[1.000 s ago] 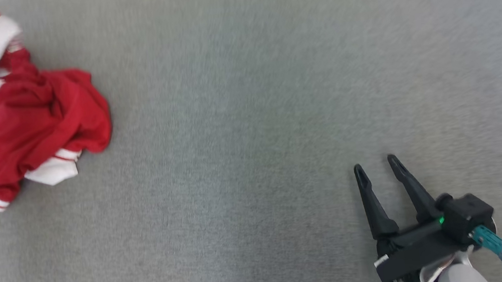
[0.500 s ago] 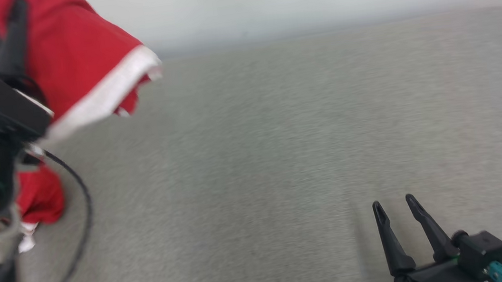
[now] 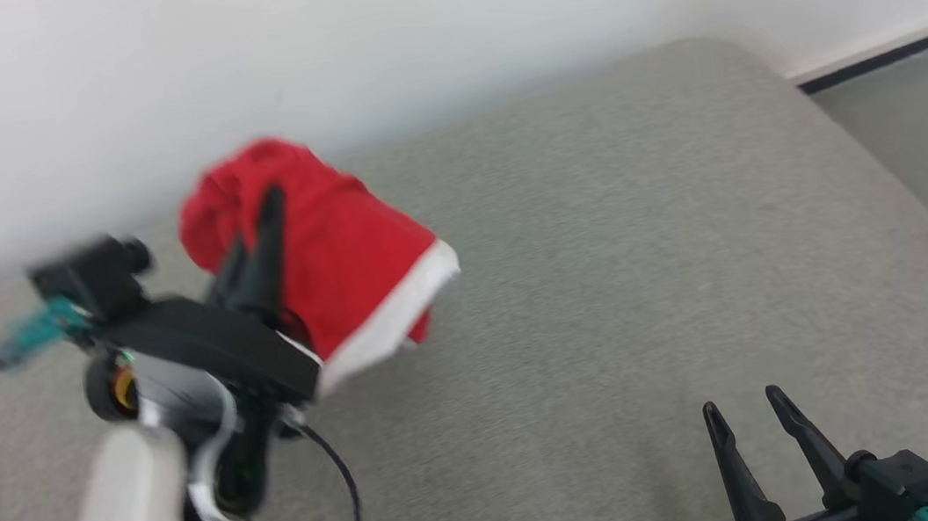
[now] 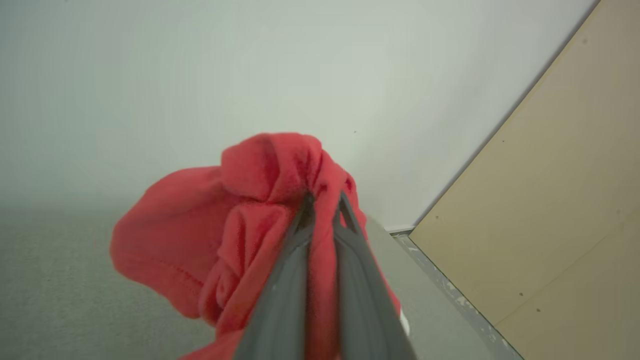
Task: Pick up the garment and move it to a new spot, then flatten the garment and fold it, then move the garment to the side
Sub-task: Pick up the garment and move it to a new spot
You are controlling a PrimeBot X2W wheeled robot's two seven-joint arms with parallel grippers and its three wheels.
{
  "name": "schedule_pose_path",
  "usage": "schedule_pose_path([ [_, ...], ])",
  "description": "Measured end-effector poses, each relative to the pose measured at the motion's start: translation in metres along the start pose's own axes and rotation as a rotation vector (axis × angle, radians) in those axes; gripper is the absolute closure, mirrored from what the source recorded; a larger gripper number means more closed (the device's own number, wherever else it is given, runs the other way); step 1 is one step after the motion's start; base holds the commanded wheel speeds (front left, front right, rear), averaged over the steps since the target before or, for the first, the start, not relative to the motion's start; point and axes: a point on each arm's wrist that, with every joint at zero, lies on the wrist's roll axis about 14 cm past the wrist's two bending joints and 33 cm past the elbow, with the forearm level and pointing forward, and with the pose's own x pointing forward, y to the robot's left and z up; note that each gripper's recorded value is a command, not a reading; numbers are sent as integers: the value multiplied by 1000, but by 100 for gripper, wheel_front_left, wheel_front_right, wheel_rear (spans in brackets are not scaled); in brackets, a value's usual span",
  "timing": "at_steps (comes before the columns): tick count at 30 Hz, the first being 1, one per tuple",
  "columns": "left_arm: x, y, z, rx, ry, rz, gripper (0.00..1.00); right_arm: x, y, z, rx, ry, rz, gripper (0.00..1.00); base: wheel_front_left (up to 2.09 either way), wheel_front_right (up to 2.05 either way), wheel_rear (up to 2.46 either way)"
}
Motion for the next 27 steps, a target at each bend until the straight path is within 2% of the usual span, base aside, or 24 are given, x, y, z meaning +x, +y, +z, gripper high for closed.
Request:
schedule_pose_path([
  [6,0,-1,-80,9,133,23,100,-13,-6,2,0,1,-28,0,0,0,0],
  [10,-12,14,-126,49,227,84,100,-13,0,-2,3,19,-10,0,0,0,0],
  [11,-17,18,-136,53,252,100,68,-12,3,-2,4,20,-1,0,0,0,0],
  [12,-20,21,-144,57,268,109,13,-11,4,-2,5,20,5,0,0,0,0],
  [13,-20,21,-144,57,268,109,0,-11,4,-2,5,20,5,0,0,0,0],
  [20,-41,37,-158,66,262,158,0,-3,17,-3,10,21,52,0,0,0,0],
  [27,-63,59,-125,81,89,240,0,7,27,1,5,6,94,0,0,0,0],
])
